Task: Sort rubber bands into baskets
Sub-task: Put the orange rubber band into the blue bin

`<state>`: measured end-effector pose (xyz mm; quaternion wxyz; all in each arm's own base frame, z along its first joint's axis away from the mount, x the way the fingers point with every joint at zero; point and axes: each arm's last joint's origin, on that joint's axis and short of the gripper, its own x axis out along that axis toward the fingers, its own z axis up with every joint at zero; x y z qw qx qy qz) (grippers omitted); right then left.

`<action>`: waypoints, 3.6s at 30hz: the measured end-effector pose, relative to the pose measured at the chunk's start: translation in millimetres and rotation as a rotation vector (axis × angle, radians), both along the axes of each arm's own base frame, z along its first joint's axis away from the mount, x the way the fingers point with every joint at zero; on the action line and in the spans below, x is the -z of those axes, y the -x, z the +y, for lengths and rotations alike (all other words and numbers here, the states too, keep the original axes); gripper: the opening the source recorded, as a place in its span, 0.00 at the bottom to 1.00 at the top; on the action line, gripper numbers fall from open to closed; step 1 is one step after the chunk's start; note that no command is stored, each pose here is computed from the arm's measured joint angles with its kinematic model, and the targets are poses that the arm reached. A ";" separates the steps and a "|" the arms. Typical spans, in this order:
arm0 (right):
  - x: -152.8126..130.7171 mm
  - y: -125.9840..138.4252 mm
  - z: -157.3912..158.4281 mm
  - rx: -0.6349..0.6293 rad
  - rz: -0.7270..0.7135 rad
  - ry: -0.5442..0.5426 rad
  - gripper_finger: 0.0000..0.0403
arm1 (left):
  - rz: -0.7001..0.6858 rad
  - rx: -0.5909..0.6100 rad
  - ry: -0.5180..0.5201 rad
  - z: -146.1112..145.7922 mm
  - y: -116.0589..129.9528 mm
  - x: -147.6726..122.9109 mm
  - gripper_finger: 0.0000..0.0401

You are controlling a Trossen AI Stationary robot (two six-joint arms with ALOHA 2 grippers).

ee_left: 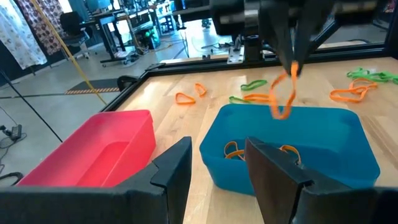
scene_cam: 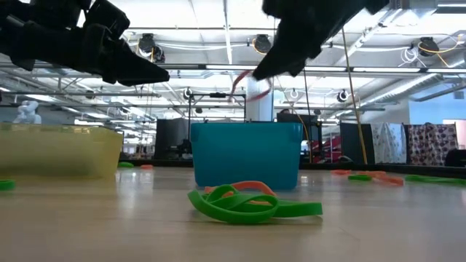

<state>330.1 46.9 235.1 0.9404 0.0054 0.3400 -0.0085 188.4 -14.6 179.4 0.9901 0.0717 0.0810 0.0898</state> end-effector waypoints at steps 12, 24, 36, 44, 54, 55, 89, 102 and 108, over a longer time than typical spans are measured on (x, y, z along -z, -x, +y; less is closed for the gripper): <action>24.8 -17.7 0.7 -0.028 0.134 0.056 0.20 | -0.009 -0.004 0.027 0.0 0.0 -0.3 0.39; -11.3 18.4 -63.3 0.090 0.303 0.107 0.29 | -0.008 -0.005 0.028 0.1 0.0 -0.2 0.39; 23.7 90.9 -155.6 0.702 0.499 -0.169 0.28 | -0.004 -0.005 0.029 0.1 0.0 0.1 0.39; 48.0 124.6 -168.4 0.861 0.676 -0.252 0.28 | -0.004 -0.004 0.026 0.1 0.0 0.1 0.39; 75.5 150.8 -166.8 0.890 0.811 -0.247 0.28 | -0.004 -0.004 0.026 0.1 0.0 0.1 0.39; 77.4 152.6 -168.2 0.904 0.810 -0.235 0.28 | -0.004 -0.004 0.026 0.1 0.0 0.1 0.39; 91.7 181.9 -192.4 0.953 0.715 -0.380 0.02 | -0.006 -0.012 0.075 0.0 0.1 0.9 0.39; 10.7 162.2 -166.3 0.755 0.327 -0.323 0.00 | 0.053 0.007 0.222 -3.0 -12.0 -16.0 0.39; -22.1 135.0 -136.6 0.574 0.115 -0.293 0.00 | 0.197 -0.035 0.283 -3.7 -18.1 -28.5 0.39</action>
